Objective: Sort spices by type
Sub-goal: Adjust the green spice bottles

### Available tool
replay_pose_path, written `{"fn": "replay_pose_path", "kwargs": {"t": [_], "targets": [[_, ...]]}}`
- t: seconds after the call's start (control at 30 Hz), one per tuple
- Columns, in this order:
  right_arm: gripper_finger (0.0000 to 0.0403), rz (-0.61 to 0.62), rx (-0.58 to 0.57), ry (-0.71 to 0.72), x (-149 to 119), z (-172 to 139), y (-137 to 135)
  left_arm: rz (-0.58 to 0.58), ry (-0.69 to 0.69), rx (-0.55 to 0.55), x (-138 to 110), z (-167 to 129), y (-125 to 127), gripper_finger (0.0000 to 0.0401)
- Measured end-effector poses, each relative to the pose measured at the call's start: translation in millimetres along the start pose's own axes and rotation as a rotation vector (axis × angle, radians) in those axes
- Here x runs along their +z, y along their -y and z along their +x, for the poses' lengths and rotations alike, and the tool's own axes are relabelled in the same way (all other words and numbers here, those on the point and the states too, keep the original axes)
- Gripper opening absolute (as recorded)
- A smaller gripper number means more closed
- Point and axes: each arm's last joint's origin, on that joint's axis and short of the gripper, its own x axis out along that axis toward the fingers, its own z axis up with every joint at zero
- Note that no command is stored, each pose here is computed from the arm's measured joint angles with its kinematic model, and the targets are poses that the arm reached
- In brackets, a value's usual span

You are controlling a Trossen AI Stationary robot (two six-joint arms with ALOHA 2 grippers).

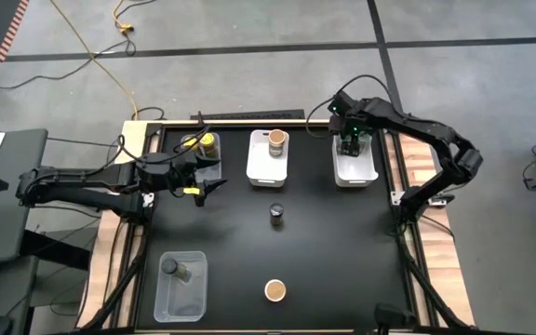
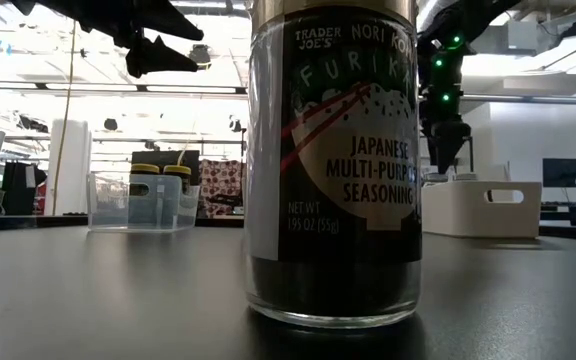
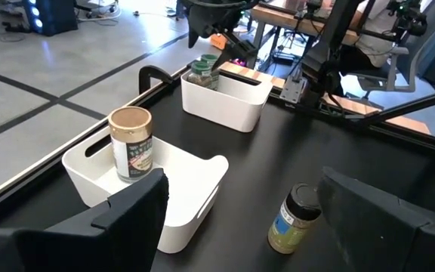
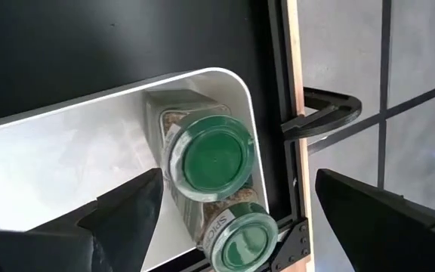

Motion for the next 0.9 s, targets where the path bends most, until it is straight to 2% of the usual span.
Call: {"fn": "replay_pose_path", "kwargs": {"t": [0.23,0.43,0.63,0.9], "targets": [[0.0386,0.026,-0.004,-0.014,-5,3,6,0.000,0.000,0.000,0,0,0,0.0320],[0.0385,0.012,-0.059,-0.061,-7,3,9,-0.002,0.000,0.000,0,0,0,0.0320],[0.0385,0.047,-0.041,-0.085,-7,1,3,-0.003,0.000,0.000,0,0,0,0.0320],[0.0385,0.059,-0.061,-0.028,-6,-15,-5,-0.003,0.000,0.000,0,0,0,0.0320]]}}
